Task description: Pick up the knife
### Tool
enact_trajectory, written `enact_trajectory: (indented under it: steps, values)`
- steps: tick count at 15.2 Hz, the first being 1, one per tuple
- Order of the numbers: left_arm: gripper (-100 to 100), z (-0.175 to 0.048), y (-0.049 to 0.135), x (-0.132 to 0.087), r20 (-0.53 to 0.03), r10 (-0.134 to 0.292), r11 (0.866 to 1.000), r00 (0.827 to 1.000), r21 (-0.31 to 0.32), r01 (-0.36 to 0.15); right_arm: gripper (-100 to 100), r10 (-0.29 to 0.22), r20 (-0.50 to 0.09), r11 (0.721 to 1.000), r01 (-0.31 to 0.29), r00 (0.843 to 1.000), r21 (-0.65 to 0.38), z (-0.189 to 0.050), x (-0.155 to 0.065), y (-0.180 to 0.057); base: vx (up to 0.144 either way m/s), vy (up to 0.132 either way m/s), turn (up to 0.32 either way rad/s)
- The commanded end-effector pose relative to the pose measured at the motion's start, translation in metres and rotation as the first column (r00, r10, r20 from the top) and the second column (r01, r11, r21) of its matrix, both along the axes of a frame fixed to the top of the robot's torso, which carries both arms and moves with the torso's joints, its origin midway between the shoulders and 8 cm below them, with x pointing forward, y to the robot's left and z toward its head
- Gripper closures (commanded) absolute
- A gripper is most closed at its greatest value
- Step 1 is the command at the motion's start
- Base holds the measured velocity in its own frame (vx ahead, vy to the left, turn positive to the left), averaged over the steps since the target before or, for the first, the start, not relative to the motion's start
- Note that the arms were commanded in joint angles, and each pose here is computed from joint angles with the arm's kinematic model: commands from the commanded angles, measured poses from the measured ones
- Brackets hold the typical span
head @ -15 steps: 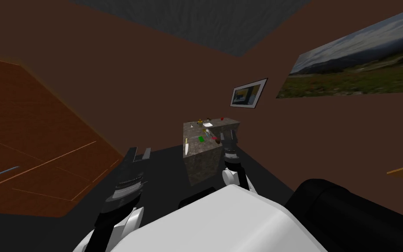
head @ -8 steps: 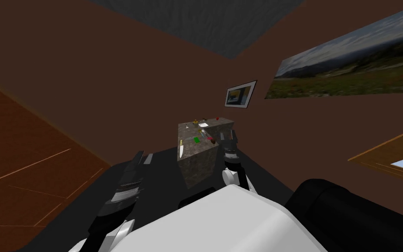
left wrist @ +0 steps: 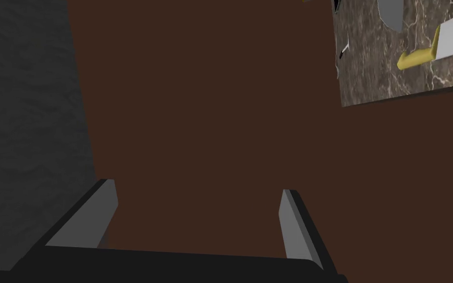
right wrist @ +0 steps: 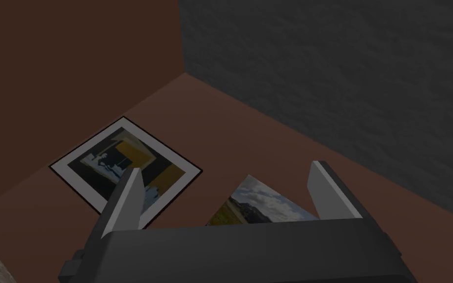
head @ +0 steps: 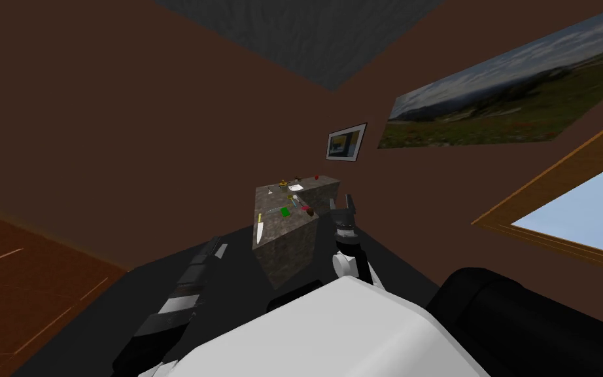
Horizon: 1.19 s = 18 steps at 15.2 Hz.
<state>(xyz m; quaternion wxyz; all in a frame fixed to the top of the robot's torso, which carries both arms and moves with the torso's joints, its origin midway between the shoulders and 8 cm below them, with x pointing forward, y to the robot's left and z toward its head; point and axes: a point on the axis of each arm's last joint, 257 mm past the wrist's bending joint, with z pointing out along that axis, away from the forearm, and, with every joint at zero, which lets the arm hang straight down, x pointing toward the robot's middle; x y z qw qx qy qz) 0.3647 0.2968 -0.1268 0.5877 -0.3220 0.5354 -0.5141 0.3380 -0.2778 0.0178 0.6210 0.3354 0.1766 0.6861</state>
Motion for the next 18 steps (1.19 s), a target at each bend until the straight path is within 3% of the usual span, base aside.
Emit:
enact_trajectory:
  steps: [1,2,3,4,5,7,8,9,10,11,12,13,14,15,16,17,18]
  values:
    - [-100,-0.029,0.016,-0.002,-0.095,0.019,1.0,0.995,0.027,-0.016,0,0.0,0.0,1.0,0.0,1.0,0.0,0.0,0.0,0.0,0.041,-0.079,-0.23]
    - [-100,-0.029,0.016,-0.002,-0.097,0.013,0.999,0.995,0.036,-0.01,0,0.0,0.0,1.0,0.0,1.0,0.0,0.0,0.0,0.0,0.038,-0.07,-0.181]
    - [-100,-0.049,0.027,-0.006,-0.162,0.031,0.998,0.986,0.054,-0.022,0,0.0,0.0,1.0,0.0,1.0,0.0,0.0,0.0,0.0,0.034,-0.068,-0.254]
    - [-100,-0.05,0.028,-0.006,-0.167,0.028,0.998,0.986,0.062,-0.018,0,0.0,0.0,1.0,0.0,1.0,0.0,0.0,0.0,0.0,0.031,-0.063,-0.212]
    - [-100,-0.068,0.04,-0.011,-0.228,0.047,0.996,0.973,0.081,-0.029,0,0.0,0.0,1.0,0.0,1.0,0.0,0.0,0.0,0.0,0.041,-0.079,-0.27]
    - [-100,-0.07,0.041,-0.011,-0.237,0.047,0.996,0.97,0.09,-0.027,0,0.0,0.0,1.0,0.0,1.0,0.0,0.0,0.0,0.0,0.033,-0.053,-0.117]
    - [-100,-0.09,0.056,-0.018,-0.304,0.071,0.992,0.95,0.117,-0.037,0,0.0,0.0,1.0,0.0,1.0,0.0,0.0,0.0,0.0,0.026,-0.048,-0.181]
    - [-100,-0.09,0.056,-0.018,-0.305,0.07,0.992,0.95,0.12,-0.035,0,0.0,0.0,1.0,0.0,1.0,0.0,0.0,0.0,0.0,0.026,-0.05,-0.206]
    - [-100,-0.109,0.071,-0.026,-0.366,0.096,0.988,0.926,0.145,-0.046,0,0.0,0.0,1.0,0.0,1.0,0.0,0.0,0.0,0.0,0.032,-0.071,-0.26]
    - [-100,-0.11,0.072,-0.026,-0.37,0.097,0.988,0.924,0.151,-0.043,0,0.0,0.0,1.0,0.0,1.0,0.0,0.0,0.0,0.0,0.04,-0.069,-0.199]
    - [-100,-0.127,0.087,-0.036,-0.427,0.126,0.983,0.896,0.174,-0.055,0,0.0,0.0,1.0,0.0,1.0,0.0,0.0,0.0,0.0,0.055,-0.066,-0.27]
    - [-100,-0.128,0.089,-0.036,-0.432,0.127,0.982,0.893,0.184,-0.05,0,0.0,0.0,1.0,0.0,1.0,0.0,0.0,0.0,0.0,0.058,-0.054,-0.256]
    - [-100,-0.145,0.105,-0.047,-0.485,0.159,0.976,0.86,0.206,-0.064,0,0.0,0.0,1.0,0.0,1.0,0.0,0.0,0.0,0.0,0.061,-0.055,-0.303]
    - [-100,-0.145,0.107,-0.047,-0.49,0.16,0.974,0.857,0.219,-0.056,0,0.0,0.0,1.0,0.0,1.0,0.0,0.0,0.0,0.0,0.05,-0.054,-0.22]
    - [-100,-0.162,0.125,-0.059,-0.542,0.197,0.967,0.817,0.244,-0.071,0,0.0,0.0,1.0,0.0,1.0,0.0,0.0,0.0,0.0,0.047,-0.073,-0.27]
    - [-100,-0.161,0.126,-0.059,-0.543,0.195,0.965,0.817,0.254,-0.062,0,0.0,0.0,1.0,0.0,1.0,0.0,0.0,0.0,0.0,0.051,-0.066,-0.21]
    - [-100,-0.176,0.144,-0.072,-0.589,0.234,0.957,0.773,0.28,-0.077,0,0.0,0.0,1.0,0.0,1.0,0.0,0.0,0.0,0.0,0.054,-0.073,-0.305]
